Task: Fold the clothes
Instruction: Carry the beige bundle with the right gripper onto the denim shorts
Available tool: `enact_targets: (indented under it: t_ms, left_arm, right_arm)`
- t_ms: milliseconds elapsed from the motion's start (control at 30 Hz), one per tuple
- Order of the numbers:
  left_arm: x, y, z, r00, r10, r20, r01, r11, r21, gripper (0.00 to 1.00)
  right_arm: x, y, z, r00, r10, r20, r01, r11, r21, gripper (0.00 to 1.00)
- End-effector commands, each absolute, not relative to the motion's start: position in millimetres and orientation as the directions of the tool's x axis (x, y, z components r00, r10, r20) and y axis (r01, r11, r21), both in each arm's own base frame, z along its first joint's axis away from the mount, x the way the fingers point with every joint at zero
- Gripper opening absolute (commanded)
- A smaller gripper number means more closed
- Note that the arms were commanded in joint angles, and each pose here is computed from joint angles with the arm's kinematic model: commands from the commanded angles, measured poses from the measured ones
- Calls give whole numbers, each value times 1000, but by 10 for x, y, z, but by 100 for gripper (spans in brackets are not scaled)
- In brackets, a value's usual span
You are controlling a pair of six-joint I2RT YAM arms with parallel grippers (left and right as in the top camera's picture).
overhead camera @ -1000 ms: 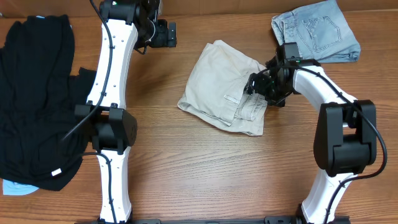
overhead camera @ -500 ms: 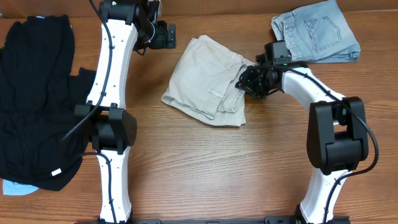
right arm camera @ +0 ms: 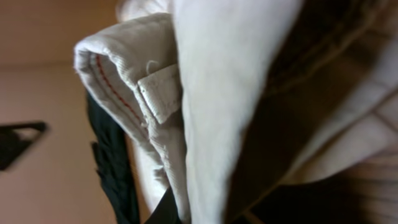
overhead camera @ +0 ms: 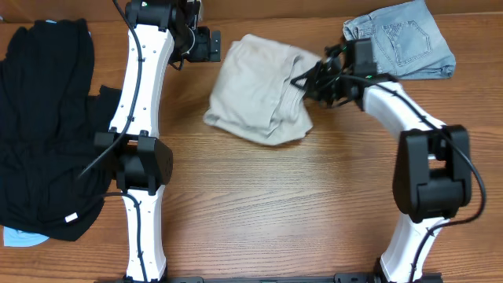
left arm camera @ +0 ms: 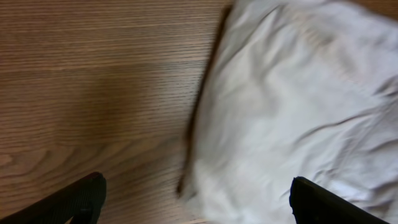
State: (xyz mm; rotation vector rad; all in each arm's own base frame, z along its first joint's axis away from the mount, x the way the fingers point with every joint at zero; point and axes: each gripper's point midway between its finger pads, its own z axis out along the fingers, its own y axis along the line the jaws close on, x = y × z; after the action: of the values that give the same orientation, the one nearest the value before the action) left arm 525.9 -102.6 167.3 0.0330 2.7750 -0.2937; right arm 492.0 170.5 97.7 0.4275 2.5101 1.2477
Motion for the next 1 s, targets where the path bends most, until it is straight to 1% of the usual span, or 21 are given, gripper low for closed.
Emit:
enact_targets:
  t_ms: [0, 267, 600, 767, 967]
  left_arm:
    - [5254, -993, 1823, -925, 2, -380, 71, 983, -168, 96]
    - [5253, -993, 1822, -925, 2, -380, 71, 983, -168, 96]
    - [5252, -993, 1822, -925, 2, -380, 71, 983, -168, 96]
    - [5252, -993, 1822, -925, 2, -380, 71, 983, -168, 96]
    - [5252, -993, 1822, -925, 2, -380, 71, 983, -168, 96]
  right_arm:
    - [5237, 1380, 2148, -820, 481, -310, -25, 511, 859, 4]
    - [5487, 876, 2659, -721, 573, -389, -102, 467, 878, 4]
    - [5695, 251, 3272, -530, 673, -515, -265, 446, 855, 4]
    - [5639, 228, 3653, -480, 676, -560, -398, 401, 825, 4]
    - [5567, 278, 3857, -466, 671, -577, -471, 364, 803, 4]
